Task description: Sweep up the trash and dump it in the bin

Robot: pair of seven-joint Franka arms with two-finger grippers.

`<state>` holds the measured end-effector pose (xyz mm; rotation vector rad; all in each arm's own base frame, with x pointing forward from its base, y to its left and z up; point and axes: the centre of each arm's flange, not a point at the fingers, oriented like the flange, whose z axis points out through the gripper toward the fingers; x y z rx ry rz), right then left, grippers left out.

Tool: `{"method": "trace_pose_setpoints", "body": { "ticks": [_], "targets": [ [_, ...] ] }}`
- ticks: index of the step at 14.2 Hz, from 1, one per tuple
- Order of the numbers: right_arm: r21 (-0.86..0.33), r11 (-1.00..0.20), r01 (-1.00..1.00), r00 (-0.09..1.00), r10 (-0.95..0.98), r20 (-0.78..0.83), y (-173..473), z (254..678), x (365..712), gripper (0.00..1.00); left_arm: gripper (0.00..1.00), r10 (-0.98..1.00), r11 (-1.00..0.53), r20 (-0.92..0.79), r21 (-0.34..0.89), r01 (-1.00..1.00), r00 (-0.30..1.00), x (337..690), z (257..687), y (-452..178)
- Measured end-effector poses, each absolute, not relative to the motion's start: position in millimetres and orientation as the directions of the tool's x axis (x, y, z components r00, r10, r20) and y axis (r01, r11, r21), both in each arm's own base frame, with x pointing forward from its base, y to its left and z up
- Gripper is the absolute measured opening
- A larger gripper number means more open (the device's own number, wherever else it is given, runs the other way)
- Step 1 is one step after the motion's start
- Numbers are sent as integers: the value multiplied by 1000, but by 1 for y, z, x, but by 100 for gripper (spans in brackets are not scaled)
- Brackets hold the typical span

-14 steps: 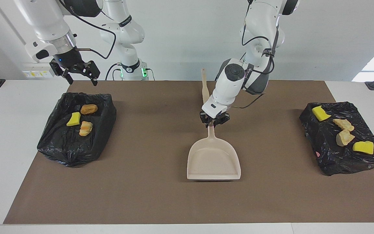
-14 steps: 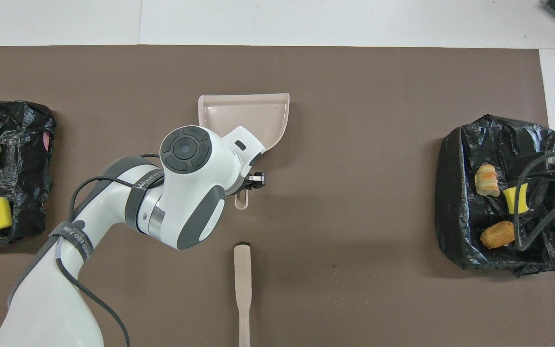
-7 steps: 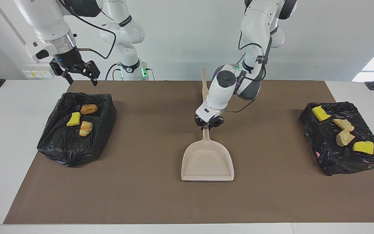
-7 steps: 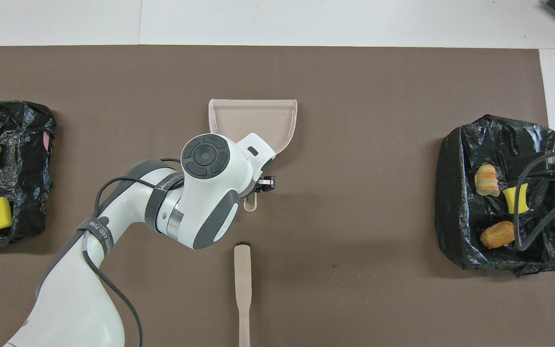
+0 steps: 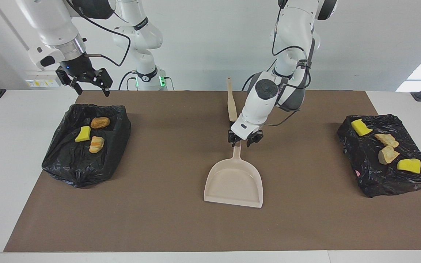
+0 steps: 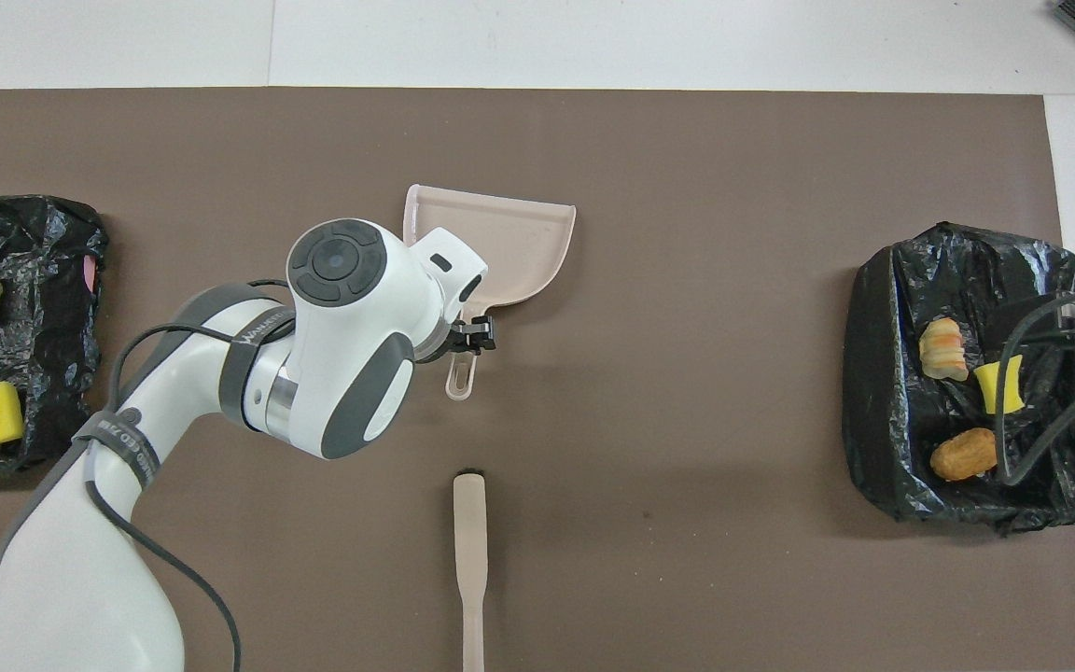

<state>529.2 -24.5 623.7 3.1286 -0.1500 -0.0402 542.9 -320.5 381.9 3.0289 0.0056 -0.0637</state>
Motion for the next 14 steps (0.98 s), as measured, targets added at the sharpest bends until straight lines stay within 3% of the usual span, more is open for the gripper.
{"method": "trace_pose_setpoints", "body": {
  "ticks": [1, 2, 8, 14],
  "targets": [
    [10, -995, -96, 995, -96, -25, -24, 624, 529, 100, 96, 8, -994, -39, 111, 12, 999, 543, 391, -316],
    [10, -995, -96, 995, -96, -25, -24, 624, 529, 100, 100, 16, -994, -35, 111, 20, 999, 545, 398, -310],
    [10, -995, -96, 995, -96, -25, -24, 624, 529, 100, 100, 41, -994, -37, 97, 44, 998, 567, 458, -197],
    [10, -995, -96, 995, -96, -25, -24, 624, 529, 100, 100, -8, -996, -65, 88, -2, 998, 558, 507, -105]
  ]
}}
